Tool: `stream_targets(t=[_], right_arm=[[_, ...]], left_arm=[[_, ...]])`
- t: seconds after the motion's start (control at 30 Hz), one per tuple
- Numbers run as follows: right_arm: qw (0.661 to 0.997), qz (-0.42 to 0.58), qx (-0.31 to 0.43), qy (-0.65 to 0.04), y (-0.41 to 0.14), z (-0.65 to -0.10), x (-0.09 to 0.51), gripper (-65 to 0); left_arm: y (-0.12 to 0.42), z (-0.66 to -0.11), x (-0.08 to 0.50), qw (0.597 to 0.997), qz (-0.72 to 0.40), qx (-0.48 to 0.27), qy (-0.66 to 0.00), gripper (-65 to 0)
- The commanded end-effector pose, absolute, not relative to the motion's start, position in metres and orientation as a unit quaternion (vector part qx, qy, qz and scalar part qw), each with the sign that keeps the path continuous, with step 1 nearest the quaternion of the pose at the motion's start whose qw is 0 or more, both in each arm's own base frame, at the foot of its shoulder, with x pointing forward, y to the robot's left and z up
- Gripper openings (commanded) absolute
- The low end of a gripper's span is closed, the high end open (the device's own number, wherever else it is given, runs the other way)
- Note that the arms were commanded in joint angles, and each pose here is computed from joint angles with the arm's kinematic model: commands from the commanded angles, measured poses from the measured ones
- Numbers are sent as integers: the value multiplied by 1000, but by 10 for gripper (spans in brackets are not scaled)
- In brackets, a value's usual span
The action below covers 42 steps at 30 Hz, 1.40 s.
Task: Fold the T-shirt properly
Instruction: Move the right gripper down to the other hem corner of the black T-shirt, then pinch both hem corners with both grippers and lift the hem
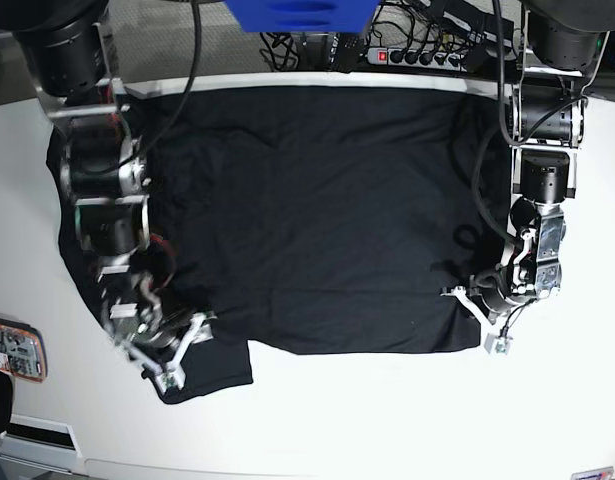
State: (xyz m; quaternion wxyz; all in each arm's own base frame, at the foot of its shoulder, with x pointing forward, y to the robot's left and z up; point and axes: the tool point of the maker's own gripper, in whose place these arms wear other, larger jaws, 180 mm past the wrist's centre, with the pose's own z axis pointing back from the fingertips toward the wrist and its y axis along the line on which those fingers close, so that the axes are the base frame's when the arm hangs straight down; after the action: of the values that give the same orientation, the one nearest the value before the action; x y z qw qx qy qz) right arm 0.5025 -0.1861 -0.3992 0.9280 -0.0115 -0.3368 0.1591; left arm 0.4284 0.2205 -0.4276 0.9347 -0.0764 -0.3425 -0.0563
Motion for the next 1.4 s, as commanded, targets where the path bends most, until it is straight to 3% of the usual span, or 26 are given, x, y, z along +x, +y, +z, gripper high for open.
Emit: stream_targets(t=[0.0, 0.13, 0.63, 0.87, 1.2, 1.3, 1.37], right_arm=[[895, 146, -4, -422, -181, -341, 547, -161], [903, 138, -7, -407, -193, -353, 539, -161], [884, 131, -5, -449, -198, -343, 548, -161], [886, 66, 33, -458, -204, -379, 528, -161], [886, 61, 37, -457, -204, -387, 523, -163], [886, 61, 37, -457, -204, -387, 523, -230], [886, 61, 37, -457, -204, -387, 523, -343]], left_arm=[[226, -408, 444, 926, -57, -72, -365, -650], [226, -411, 441, 928, -57, -71, -362, -650], [224, -411, 440, 926, -59, -73, -365, -650], [224, -411, 440, 926, -59, -73, -365, -650], [224, -410, 441, 926, -59, -73, -366, -650], [224, -410, 441, 926, -59, -73, -366, -650], [224, -410, 441, 926, -59, -73, -366, -650]])
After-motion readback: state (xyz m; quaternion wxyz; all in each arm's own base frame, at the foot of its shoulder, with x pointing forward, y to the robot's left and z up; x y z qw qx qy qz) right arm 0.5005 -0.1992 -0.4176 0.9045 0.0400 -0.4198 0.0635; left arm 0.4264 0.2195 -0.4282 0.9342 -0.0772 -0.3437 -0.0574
